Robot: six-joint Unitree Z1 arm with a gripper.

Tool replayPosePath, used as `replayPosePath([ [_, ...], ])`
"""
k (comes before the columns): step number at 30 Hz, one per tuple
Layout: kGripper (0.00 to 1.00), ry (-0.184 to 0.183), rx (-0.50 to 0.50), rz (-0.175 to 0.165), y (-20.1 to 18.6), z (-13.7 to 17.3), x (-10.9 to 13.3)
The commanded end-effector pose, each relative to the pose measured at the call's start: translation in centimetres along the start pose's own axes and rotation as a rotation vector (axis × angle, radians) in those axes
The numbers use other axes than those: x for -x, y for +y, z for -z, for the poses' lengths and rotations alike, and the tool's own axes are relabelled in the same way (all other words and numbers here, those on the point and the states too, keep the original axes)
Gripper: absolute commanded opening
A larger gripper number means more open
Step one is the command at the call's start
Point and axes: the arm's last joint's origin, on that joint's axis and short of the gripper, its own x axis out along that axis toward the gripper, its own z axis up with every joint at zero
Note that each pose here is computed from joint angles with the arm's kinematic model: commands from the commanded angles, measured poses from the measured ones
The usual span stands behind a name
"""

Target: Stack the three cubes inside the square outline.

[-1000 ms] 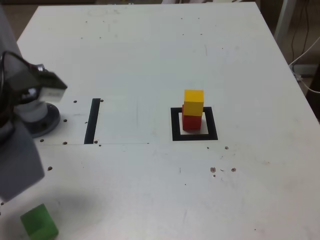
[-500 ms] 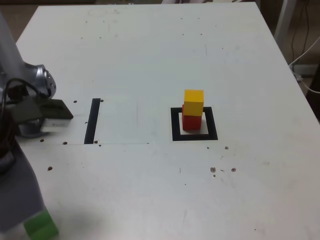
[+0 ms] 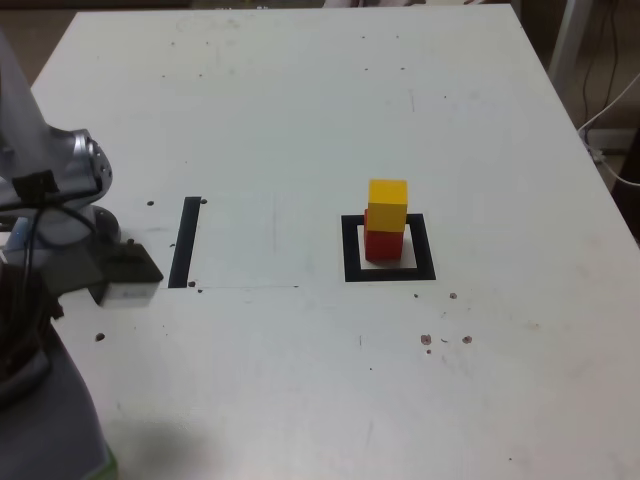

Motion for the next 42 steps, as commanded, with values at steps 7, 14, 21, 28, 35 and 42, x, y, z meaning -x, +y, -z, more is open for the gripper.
replayPosePath([
  [7, 0.9, -0.004, 0.003, -0.009, -0.2, -1.2, -0.8],
  [14, 0.67, 0.001, 0.003, -0.018, -0.3, -1.6, -1.2],
  [21, 0.33, -0.015, 0.003, -0.044, -0.3, -1.8, -1.0],
  [28, 0.29, -0.016, 0.004, -0.046, -0.3, -1.9, -1.0],
  [35, 0.28, -0.011, 0.005, -0.047, -0.3, -1.8, -1.2],
  [42, 0.28, -0.009, 0.007, -0.049, -0.3, -1.8, -1.2],
])
